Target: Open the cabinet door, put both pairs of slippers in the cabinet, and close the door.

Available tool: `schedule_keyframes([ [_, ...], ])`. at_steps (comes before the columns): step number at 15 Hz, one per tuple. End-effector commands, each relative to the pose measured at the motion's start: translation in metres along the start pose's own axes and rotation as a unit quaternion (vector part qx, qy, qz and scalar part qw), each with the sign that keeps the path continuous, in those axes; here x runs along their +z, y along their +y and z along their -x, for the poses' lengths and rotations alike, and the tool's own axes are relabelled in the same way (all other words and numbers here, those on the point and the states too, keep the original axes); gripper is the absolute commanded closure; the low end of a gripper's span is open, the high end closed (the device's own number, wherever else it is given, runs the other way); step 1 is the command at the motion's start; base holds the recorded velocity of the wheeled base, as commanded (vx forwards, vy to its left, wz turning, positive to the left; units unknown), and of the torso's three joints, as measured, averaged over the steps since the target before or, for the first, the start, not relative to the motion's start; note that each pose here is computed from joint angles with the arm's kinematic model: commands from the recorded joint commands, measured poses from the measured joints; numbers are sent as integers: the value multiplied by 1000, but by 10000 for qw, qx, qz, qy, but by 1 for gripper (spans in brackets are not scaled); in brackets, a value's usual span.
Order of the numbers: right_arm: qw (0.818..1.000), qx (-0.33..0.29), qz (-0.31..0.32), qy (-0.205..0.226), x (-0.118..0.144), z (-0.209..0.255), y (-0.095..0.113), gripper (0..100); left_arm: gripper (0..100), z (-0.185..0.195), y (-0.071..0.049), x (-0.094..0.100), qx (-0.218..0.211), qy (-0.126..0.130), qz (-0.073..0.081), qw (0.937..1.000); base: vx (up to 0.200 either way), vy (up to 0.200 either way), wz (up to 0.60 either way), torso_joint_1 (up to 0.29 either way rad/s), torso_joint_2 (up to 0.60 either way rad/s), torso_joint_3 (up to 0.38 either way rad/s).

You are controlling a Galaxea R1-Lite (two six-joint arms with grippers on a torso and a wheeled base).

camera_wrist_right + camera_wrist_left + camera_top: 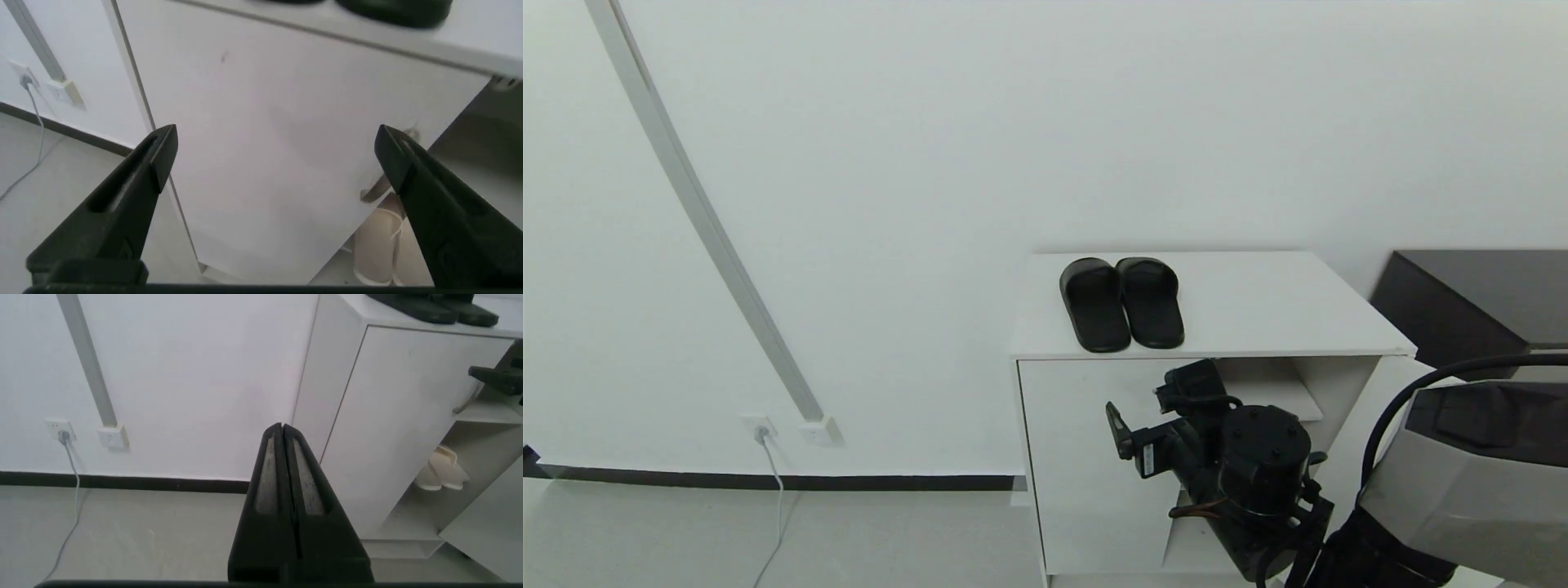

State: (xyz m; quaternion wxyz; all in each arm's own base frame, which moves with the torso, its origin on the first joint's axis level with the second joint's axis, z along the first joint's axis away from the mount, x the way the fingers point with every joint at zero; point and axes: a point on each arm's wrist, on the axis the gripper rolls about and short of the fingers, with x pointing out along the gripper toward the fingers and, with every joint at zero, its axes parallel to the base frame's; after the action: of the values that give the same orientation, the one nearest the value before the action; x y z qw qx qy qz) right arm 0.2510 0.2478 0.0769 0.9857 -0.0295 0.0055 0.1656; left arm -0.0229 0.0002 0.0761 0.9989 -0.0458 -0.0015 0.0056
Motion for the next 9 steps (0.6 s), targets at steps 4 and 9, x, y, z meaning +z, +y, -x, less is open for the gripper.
schedule_keyframes([
  [4,10000,3,8,13,-1,0,0,0,100,0,0,0,5,-3,2,10000,0,0,0,204,-432,-236],
  [9,9999,-28,119,-5,-5,-3,-3,0,100,0,0,0,5,-3,2,10000,0,0,0,140,-309,-162],
])
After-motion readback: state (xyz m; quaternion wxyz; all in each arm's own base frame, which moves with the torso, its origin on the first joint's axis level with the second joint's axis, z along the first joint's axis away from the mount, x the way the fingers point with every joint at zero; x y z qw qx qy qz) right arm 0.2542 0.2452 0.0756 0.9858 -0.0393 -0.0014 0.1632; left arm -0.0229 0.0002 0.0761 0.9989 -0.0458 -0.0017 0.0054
